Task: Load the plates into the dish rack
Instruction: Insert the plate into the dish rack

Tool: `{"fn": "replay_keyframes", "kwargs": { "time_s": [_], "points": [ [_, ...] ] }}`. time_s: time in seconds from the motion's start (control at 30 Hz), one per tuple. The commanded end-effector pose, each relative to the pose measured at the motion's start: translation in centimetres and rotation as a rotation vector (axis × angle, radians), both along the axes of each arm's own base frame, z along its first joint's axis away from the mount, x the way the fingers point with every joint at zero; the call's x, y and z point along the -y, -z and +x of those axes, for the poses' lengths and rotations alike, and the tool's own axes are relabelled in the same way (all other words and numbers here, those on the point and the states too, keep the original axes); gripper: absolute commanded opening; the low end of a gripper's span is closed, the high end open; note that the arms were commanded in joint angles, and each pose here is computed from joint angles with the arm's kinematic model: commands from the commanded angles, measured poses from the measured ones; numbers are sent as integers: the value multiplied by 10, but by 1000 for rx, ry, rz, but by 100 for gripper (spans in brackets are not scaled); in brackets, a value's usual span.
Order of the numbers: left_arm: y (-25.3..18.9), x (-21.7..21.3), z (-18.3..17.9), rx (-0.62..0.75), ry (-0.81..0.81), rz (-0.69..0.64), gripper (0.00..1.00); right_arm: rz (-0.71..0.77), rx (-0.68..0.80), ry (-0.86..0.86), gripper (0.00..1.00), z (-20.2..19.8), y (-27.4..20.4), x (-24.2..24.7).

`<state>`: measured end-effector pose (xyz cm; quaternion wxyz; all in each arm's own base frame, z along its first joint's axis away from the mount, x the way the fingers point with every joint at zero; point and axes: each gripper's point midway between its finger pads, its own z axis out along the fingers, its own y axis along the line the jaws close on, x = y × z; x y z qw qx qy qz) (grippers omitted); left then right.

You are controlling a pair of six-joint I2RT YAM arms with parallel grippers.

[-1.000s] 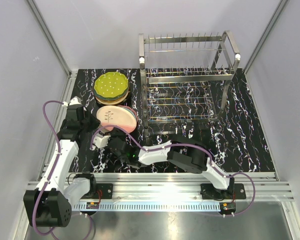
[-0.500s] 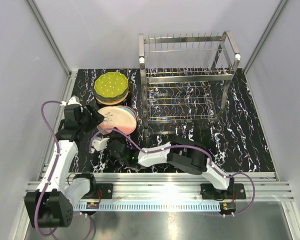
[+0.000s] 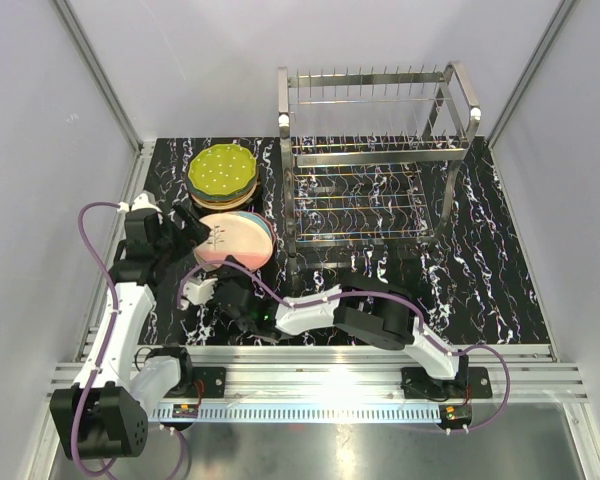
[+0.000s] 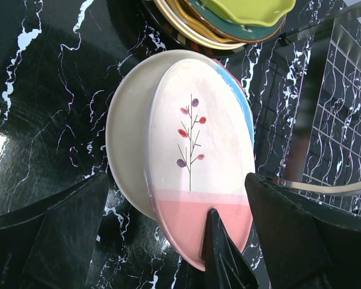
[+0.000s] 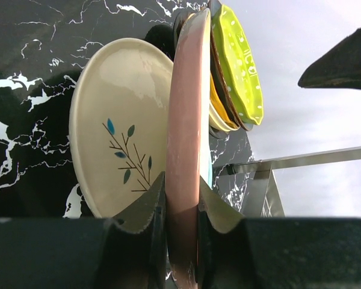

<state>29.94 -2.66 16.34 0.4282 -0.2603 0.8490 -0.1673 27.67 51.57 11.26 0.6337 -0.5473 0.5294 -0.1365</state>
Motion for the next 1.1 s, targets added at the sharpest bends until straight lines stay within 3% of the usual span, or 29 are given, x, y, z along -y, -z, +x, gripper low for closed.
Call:
{"fn": "replay_keyframes", "kwargs": {
  "time_s": [0.0,0.57,1.07],
  "points": [
    [-27,2,11,95,25,2,99,169,72,15,0,-5,-66,-5],
    [-28,-15,8,81,-54,40,99,244,84,32,0,-17,-119,14],
    [-34,-24,8,109,-97,30,99,336,-67,-8,0,-51,-145,35]
  ]
}}
